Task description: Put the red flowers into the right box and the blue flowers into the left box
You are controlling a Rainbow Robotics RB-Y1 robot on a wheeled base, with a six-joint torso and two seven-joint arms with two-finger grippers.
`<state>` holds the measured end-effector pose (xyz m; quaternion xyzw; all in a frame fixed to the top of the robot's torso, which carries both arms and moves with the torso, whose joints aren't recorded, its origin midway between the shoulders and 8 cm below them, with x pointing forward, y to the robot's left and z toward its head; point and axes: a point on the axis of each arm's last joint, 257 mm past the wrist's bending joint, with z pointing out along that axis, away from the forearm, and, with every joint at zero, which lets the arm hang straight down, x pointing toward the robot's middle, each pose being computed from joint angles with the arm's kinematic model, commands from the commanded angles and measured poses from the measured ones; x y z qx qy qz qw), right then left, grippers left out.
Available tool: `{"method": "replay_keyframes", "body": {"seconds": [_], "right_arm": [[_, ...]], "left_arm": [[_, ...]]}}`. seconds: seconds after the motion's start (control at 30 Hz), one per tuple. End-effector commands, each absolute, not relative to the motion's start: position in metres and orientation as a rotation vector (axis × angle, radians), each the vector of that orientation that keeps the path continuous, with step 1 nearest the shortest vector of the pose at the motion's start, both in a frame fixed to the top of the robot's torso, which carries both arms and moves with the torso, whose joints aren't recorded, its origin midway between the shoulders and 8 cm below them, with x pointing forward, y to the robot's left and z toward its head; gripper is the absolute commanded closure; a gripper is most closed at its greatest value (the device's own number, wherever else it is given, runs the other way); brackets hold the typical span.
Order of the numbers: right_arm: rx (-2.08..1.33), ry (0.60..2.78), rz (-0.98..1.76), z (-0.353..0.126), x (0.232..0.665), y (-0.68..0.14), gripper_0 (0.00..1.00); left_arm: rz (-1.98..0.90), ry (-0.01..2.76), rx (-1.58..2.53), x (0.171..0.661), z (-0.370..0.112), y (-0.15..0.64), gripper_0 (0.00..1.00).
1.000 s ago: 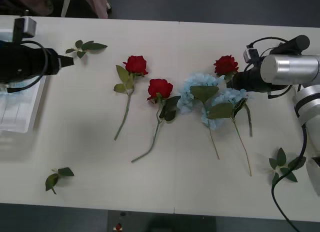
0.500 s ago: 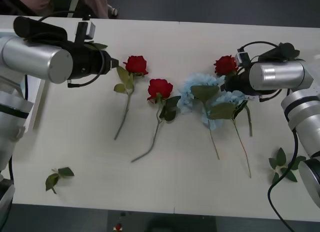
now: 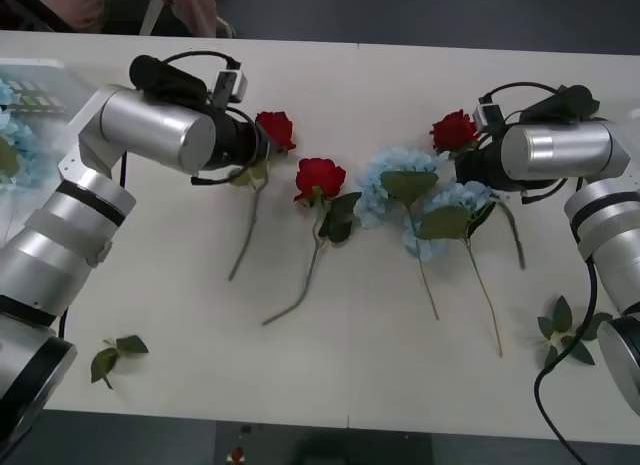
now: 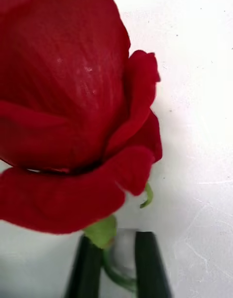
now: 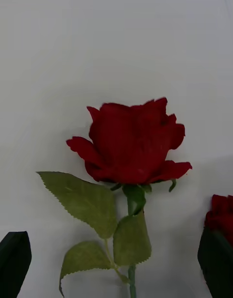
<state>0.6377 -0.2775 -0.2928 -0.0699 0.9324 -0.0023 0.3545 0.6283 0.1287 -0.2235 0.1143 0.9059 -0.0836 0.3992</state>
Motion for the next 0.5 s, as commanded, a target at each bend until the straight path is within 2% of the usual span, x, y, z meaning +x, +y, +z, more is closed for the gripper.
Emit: {"method": "replay_keyframes", "body": {"seconds": [0.03,0.5], "right_arm": [[-0.145,2.379,0.009,-0.266,0.649,-0.280,1.00],[-0.027,2.416,0.016,-0.165,0.623,-0.356,1.00]], "left_arm": [[-0.172,2.252,0.358,0.634,-0.211,0.120,0.00],[-0.152,2.312,0.421,0.622,-0.272,0.105,0.00]]}}
